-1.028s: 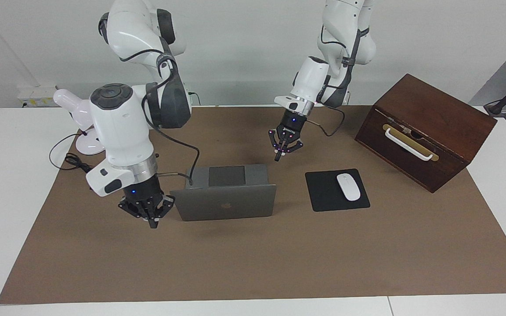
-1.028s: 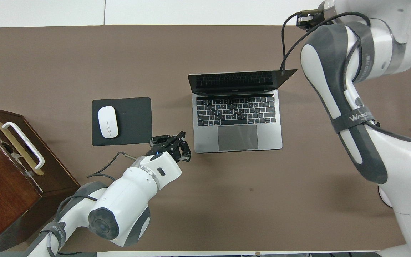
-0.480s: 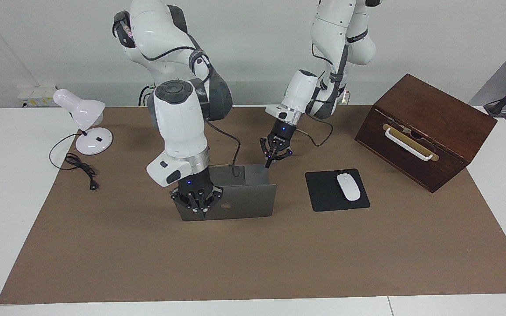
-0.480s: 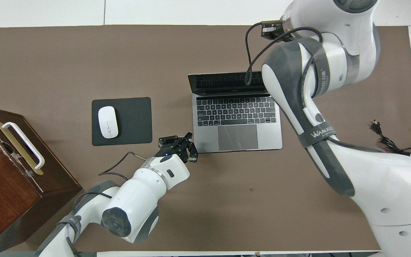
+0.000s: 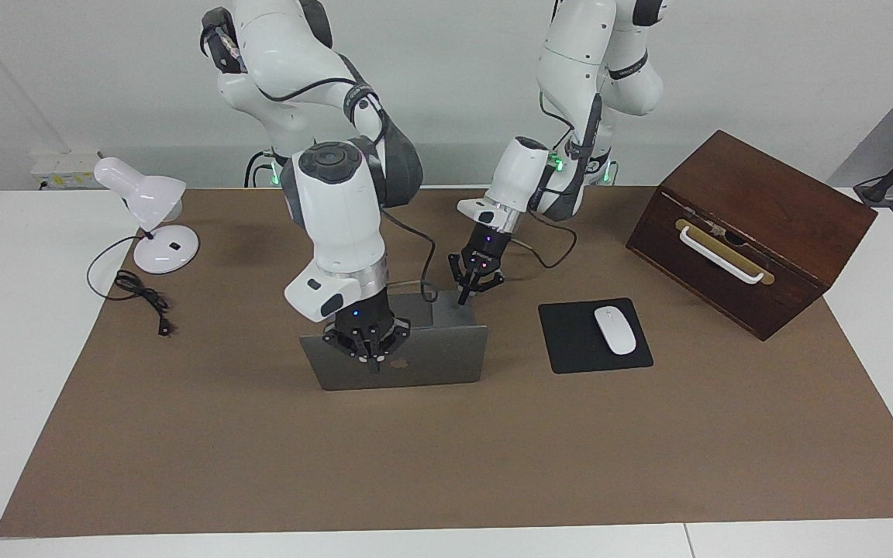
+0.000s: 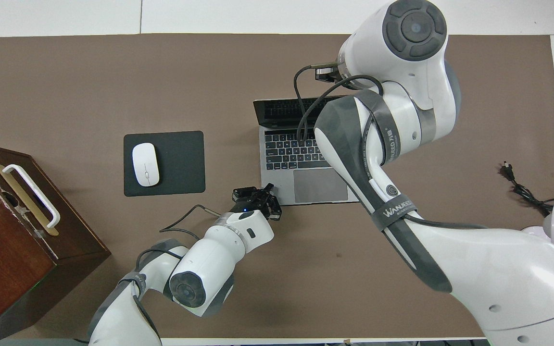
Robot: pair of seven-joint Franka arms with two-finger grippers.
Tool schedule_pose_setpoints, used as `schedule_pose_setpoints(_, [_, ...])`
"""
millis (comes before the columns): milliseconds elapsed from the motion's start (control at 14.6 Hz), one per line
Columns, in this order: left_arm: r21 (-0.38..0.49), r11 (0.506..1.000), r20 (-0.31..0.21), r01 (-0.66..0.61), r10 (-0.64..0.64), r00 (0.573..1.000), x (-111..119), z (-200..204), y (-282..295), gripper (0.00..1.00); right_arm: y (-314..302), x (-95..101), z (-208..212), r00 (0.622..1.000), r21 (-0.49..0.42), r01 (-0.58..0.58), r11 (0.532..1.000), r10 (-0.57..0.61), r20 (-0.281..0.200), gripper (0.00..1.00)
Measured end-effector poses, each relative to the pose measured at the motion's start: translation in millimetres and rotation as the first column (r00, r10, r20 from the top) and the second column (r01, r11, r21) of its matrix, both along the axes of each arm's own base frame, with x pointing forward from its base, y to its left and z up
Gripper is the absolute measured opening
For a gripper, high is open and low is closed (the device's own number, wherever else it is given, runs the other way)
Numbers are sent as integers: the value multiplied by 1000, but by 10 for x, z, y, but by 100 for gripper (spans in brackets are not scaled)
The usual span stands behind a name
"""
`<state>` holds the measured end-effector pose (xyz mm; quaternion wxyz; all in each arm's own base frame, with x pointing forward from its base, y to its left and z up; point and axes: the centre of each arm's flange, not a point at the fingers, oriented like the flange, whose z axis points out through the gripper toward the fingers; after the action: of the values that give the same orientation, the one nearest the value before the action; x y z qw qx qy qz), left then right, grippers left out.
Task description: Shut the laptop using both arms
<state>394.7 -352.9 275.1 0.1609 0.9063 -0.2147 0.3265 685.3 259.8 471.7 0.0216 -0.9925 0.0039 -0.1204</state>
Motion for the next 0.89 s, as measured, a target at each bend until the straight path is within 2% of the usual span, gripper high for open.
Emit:
schedule_pose_setpoints(274, [10,1000,4,10,-10,1000,-1,-19,4,1,18,-188,-76,991,47,19,999,-13,-129,1])
schedule_pose_setpoints(480, [32,999,5,29,-29,1000,-15,-74,19,1,-29,-277,-102,978,58,35,998,-23,-205,1])
schedule_pose_setpoints(891, [59,996,26,66,-68,997,-17,-83,19,1,-263,-452,-351,947,82,90,993,-60,-315,1])
